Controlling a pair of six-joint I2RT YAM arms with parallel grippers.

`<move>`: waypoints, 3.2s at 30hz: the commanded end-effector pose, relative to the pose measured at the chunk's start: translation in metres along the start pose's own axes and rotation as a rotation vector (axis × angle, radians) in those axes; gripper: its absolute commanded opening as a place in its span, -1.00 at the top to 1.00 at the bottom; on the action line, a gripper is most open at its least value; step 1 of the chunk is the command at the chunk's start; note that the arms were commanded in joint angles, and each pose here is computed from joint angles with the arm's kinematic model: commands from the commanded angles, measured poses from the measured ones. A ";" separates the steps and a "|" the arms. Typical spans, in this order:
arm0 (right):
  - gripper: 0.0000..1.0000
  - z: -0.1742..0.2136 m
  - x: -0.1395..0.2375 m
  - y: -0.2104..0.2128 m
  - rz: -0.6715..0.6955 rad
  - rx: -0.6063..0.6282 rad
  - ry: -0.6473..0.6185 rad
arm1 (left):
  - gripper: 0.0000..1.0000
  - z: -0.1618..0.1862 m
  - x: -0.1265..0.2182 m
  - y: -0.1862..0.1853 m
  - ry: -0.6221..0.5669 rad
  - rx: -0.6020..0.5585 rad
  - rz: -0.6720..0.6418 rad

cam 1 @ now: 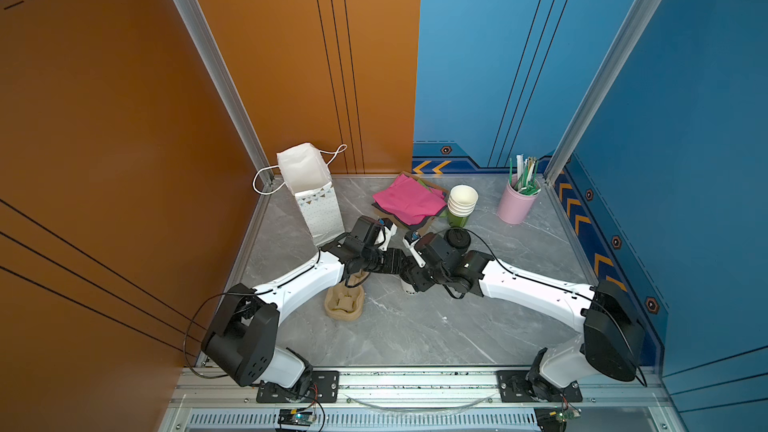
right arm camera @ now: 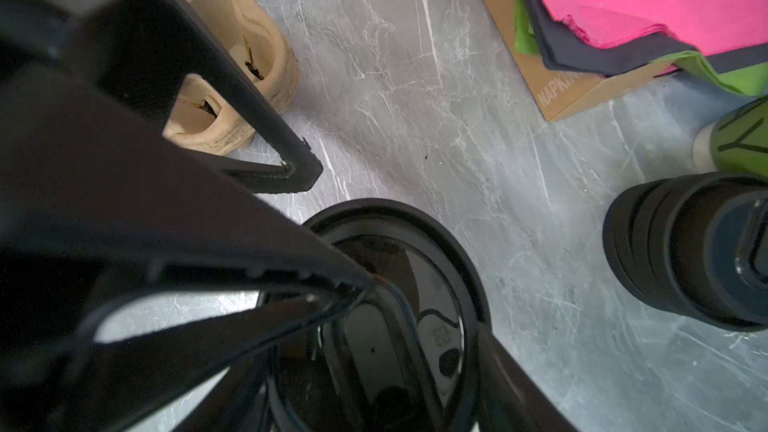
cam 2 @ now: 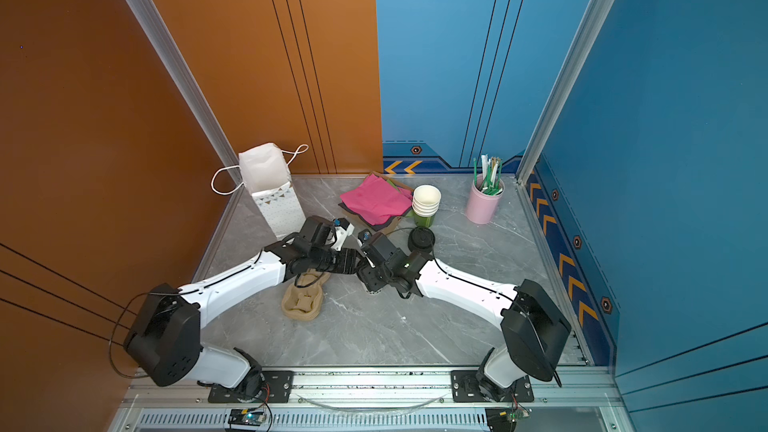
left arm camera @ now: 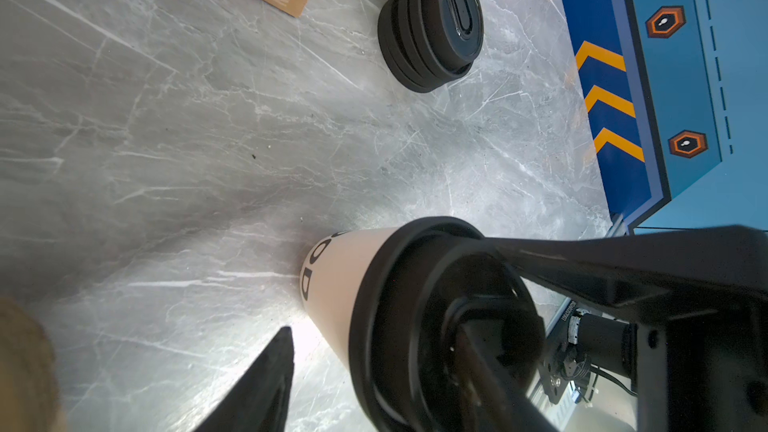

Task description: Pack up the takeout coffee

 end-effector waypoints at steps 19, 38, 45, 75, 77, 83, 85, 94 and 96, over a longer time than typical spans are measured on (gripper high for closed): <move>-0.63 0.022 0.008 -0.015 -0.008 -0.062 0.185 | -0.22 0.030 -0.004 0.006 0.160 -0.005 -0.153; -0.78 0.007 0.038 -0.029 -0.063 -0.163 0.029 | -0.21 0.032 -0.003 0.001 0.158 -0.024 -0.161; -0.79 0.008 0.051 -0.051 -0.169 -0.397 -0.010 | -0.21 0.030 -0.003 -0.002 0.153 -0.030 -0.160; -0.25 0.024 0.001 -0.075 -0.121 -0.623 0.176 | -0.21 0.031 -0.006 -0.004 0.161 -0.031 -0.162; -0.21 0.028 -0.001 -0.078 -0.078 -0.609 0.198 | -0.21 0.032 -0.006 -0.003 0.165 -0.026 -0.163; -0.18 0.044 -0.007 -0.081 0.023 -0.560 0.257 | -0.21 0.034 -0.008 -0.003 0.172 -0.013 -0.163; -0.18 0.048 -0.010 -0.080 0.051 -0.540 0.275 | -0.21 0.035 -0.008 -0.002 0.175 -0.010 -0.165; -0.16 0.064 -0.021 -0.083 0.116 -0.504 0.344 | -0.21 0.043 -0.007 0.000 0.185 0.008 -0.174; -0.16 0.062 -0.021 -0.081 0.102 -0.504 0.341 | -0.21 0.044 -0.006 0.000 0.183 0.006 -0.174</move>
Point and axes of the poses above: each gripper's point midway between its finger pads, its own x axis back along the fingers, its own y axis along the line the jaws close on, z = x × y, the point moved 10 cm from there along x, back along the fingers, and after that the axes turned 13 degrees about -x, right-handed, at the moved point
